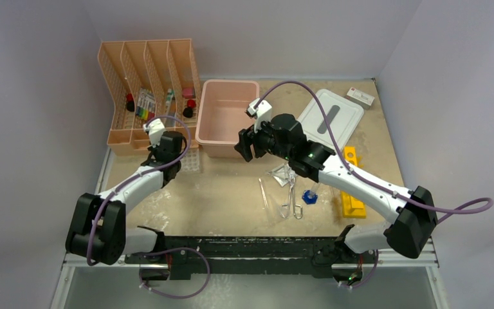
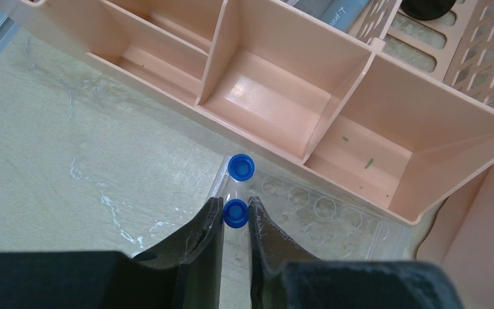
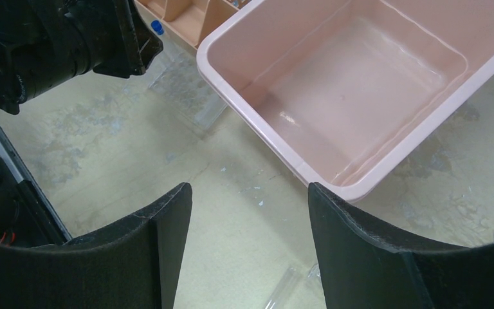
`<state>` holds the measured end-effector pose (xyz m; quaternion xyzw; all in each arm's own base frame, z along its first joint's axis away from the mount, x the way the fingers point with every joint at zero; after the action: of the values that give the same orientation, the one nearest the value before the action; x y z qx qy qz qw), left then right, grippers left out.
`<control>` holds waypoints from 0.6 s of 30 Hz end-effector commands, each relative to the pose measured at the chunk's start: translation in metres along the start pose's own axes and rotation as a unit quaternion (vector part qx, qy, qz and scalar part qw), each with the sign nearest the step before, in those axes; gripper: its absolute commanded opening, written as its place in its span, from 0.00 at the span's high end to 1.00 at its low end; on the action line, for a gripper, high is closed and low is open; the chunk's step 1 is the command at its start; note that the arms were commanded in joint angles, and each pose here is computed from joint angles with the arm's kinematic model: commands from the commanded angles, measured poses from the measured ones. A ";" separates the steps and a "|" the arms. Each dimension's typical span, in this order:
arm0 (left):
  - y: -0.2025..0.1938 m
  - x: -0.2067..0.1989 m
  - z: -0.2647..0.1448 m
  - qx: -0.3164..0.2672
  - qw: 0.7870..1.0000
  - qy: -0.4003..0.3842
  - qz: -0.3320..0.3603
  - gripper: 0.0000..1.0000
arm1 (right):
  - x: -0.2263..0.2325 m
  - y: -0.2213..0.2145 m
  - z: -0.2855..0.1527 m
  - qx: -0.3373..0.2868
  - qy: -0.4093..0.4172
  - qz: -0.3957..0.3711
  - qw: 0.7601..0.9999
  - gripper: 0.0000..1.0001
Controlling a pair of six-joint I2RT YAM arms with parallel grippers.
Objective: Organize the chemistry lab equipment
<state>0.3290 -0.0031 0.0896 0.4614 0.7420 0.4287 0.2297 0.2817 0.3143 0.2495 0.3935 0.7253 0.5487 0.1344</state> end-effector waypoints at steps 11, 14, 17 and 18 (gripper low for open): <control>0.033 0.004 -0.008 -0.025 0.999 0.023 -0.033 0.67 | 0.001 0.021 -0.010 -0.032 0.000 -0.001 0.999 0.32; 0.039 0.004 -0.012 -0.031 0.999 0.018 -0.039 0.66 | 0.001 0.020 -0.009 -0.031 0.000 0.000 1.000 0.32; 0.049 0.001 -0.018 -0.036 0.998 0.008 -0.047 0.62 | 0.001 0.021 -0.009 -0.031 0.000 0.000 1.000 0.32; 0.054 0.002 -0.021 -0.040 0.998 0.006 -0.052 0.61 | 0.001 0.022 -0.010 -0.032 0.000 0.001 0.999 0.32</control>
<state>0.3261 0.0008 0.1034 0.4521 0.7495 0.4318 0.2176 0.2813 0.3138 0.2485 0.3941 0.7264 0.5469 0.1340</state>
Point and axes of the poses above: each gripper's point midway between its finger pads, its own z axis out along the fingers, its own x axis along the line the jaws close on, y = z × x, the point moved 1 cm from there along -z, back along the fingers, and after that the axes turned 7 degrees about z, right-handed, at the moved point
